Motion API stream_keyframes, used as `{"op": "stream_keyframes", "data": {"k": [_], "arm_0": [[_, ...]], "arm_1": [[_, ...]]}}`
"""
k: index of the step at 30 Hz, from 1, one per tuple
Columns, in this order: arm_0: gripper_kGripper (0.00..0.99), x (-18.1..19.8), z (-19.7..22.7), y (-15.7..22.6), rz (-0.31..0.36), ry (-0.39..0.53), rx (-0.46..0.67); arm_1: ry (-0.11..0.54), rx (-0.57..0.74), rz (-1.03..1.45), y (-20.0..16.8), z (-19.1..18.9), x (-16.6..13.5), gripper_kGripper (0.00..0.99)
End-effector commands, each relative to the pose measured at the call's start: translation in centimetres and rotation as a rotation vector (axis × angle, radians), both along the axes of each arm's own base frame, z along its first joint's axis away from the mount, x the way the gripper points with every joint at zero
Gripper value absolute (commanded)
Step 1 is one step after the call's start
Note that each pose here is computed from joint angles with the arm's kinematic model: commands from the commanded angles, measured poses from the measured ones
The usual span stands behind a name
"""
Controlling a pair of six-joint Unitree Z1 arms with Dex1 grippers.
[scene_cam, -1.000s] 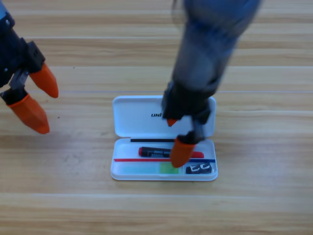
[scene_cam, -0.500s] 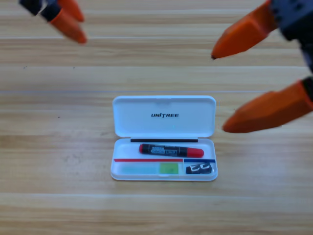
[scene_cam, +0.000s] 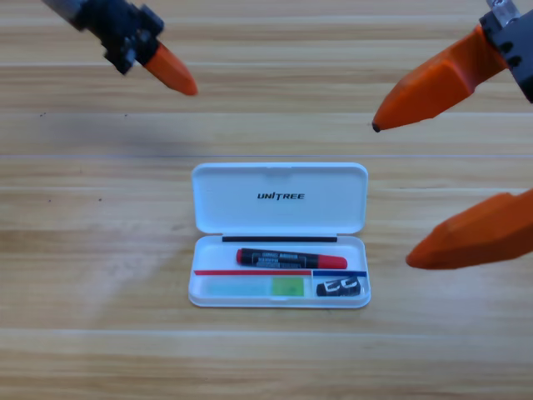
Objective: Clean up eraser and pencils
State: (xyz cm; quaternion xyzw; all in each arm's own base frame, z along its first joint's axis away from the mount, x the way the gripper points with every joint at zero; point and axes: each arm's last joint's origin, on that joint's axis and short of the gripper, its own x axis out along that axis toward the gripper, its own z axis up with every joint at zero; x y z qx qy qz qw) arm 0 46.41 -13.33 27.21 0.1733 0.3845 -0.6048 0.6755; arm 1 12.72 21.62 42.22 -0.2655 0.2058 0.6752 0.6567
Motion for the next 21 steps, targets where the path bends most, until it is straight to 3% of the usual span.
{"op": "stream_keyframes", "data": {"k": [1, 9, 21], "arm_0": [[0.0, 1.3, -6.6, -1.2, -0.025, 0.148, 0.008], [0.0, 1.0, -13.1, -3.5, -0.106, 0.31, -0.03], [0.0, -0.5, -13.6, -6.2, -0.174, 0.353, -0.055]], "arm_1": [[0.035, -0.013, 0.028, 0.8, -1.3, -0.1, 0.99], [0.049, -0.033, 0.028, 1.4, -1.9, 0.4, 0.99], [0.063, -0.04, 0.034, 2.2, -2.4, 0.9, 0.99]]}}
